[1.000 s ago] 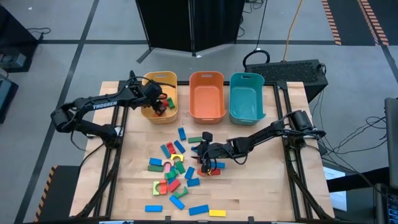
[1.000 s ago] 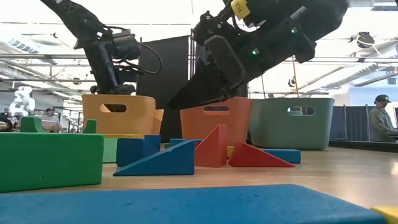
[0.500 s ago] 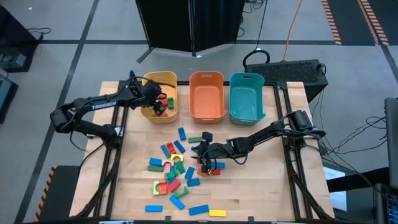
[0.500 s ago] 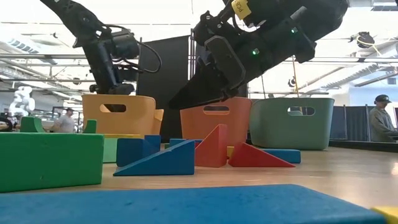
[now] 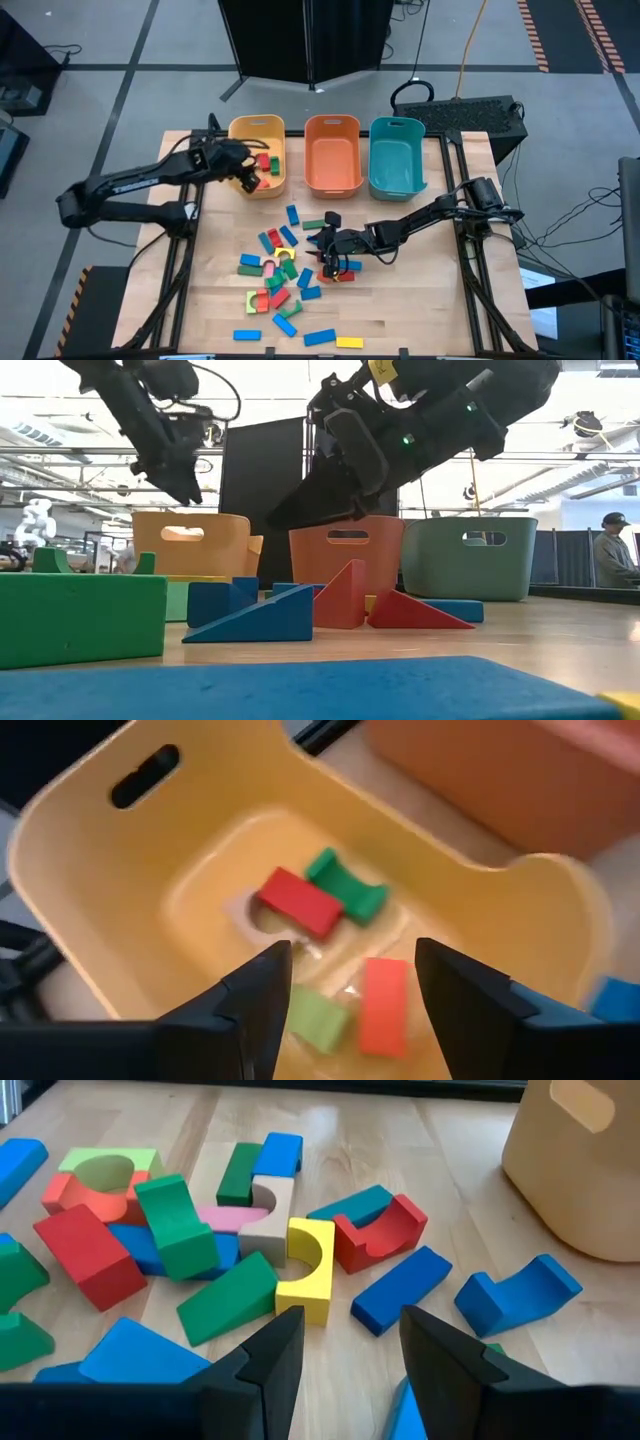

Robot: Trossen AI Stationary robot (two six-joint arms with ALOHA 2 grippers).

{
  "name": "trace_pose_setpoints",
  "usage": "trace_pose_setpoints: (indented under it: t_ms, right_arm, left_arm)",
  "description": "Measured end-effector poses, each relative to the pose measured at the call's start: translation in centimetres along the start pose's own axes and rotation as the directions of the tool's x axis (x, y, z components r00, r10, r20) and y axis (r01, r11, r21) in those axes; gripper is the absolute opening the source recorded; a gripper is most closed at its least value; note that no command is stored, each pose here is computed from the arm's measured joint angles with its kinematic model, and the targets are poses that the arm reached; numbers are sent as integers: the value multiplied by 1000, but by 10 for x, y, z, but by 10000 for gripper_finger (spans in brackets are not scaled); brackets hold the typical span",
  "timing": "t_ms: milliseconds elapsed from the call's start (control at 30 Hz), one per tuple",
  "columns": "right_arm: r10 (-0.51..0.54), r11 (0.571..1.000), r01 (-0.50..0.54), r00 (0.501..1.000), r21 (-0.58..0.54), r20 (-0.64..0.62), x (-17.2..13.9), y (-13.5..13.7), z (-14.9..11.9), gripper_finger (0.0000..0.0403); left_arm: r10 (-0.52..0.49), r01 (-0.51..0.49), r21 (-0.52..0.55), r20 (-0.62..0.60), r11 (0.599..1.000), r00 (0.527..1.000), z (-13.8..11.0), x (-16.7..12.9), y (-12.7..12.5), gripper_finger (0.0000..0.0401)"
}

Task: Sort blocks by size
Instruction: Put the yellow arch block into the yellow bin

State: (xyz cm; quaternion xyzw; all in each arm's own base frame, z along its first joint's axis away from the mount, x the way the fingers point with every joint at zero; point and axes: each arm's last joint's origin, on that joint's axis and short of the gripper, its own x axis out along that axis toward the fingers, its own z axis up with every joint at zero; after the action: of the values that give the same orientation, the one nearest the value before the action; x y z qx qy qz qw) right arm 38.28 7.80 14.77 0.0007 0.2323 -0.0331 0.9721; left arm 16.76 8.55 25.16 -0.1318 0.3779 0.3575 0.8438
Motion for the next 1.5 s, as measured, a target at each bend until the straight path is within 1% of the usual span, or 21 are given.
trace_pose_setpoints:
  t_ms: [200,300,433,533,600,733,800,900,1033,1167,1300,1500]
  right_arm:
    - [3,1000,-3,1000,-5,9,1,-2,1,153]
    - [36,999,-36,999,2,9,2,-5,2,153]
    - [33,999,-33,999,1,11,3,-10,3,153]
    - [51,999,-51,999,1,9,4,-15,4,153]
    - [66,998,-66,998,2,16,5,-16,7,153]
    - [75,997,-75,997,-22,15,13,-13,9,153]
    - [98,995,-97,995,-23,27,22,-10,13,153]
    - [97,995,-97,995,-27,5,35,-7,14,153]
    - [93,995,-95,995,-44,-35,49,-4,3,153]
    - [90,993,-93,995,-70,-53,52,-3,-1,155]
    - [89,992,-96,993,-78,-84,53,-2,-5,178]
    - [93,992,-98,993,-77,-74,55,-1,-8,214]
  left_arm:
    - [-102,103,12,-19,995,995,-12,-16,-23,203]
    - [-152,153,31,-32,988,988,-18,-21,-36,203]
    - [-221,220,74,11,973,975,-21,-30,-54,202]
    - [-294,287,110,47,952,955,-24,-38,-67,202]
    - [-323,313,125,65,941,944,-27,-43,-75,202]
    - [-341,323,176,84,930,936,-34,-48,-91,202]
    - [-345,324,193,81,926,935,-39,-49,-99,202]
    - [-349,327,216,69,920,935,-47,-48,-112,202]
    - [-348,326,266,41,907,937,-60,-47,-128,202]
    - [-370,341,318,34,885,928,-72,-47,-145,202]
    - [-371,330,358,49,873,927,-82,-47,-158,202]
    - [-337,299,346,53,889,940,-97,-42,-171,202]
